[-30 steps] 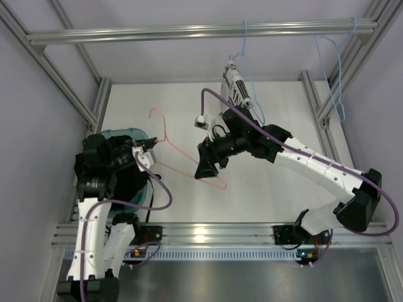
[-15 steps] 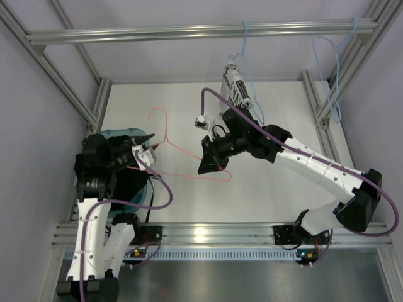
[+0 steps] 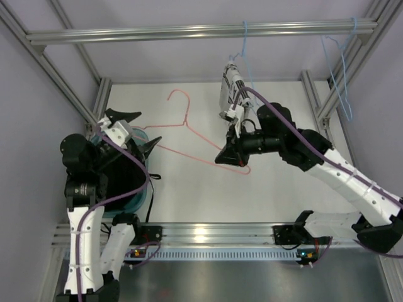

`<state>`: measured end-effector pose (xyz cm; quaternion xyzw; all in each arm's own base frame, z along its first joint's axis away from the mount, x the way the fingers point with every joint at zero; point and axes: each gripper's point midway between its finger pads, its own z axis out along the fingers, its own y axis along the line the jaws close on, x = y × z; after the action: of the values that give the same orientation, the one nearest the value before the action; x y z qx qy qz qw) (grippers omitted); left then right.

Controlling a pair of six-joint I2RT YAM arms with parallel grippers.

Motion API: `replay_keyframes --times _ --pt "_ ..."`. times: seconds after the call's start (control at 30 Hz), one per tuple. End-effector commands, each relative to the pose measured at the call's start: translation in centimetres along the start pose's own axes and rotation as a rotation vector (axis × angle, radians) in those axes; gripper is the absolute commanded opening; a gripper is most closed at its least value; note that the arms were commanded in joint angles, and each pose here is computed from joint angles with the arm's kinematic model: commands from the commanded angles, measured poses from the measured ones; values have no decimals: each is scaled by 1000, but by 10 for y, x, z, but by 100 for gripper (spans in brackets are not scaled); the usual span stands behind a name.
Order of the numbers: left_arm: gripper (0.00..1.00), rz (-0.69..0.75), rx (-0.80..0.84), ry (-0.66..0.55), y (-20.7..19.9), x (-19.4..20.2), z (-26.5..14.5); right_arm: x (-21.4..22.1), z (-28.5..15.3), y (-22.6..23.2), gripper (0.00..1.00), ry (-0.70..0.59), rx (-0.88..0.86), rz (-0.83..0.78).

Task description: Remove the trousers from the hanger

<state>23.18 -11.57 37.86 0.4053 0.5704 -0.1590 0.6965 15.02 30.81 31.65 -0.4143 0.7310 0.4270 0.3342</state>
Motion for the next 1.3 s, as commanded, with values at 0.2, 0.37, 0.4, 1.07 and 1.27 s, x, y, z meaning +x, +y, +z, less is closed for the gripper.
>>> replay_keyframes --times 0.2,0.37,0.4,1.07,1.27 --pt "98 -385 -164 -292 38 -106 -2 -14 -77 -15 0 -202 159 -102" --pt "98 -451 -167 -317 43 -113 1 -18 -134 -24 0 -359 299 -58" --pt "98 -460 -166 -315 44 -111 3 -18 -142 -22 0 -378 315 -51" --pt "98 -531 -159 -240 51 -69 21 66 -269 -39 0 -522 1134 119" --pt "98 -517 -151 -223 46 -59 22 98 -268 -86 0 -360 1215 298"
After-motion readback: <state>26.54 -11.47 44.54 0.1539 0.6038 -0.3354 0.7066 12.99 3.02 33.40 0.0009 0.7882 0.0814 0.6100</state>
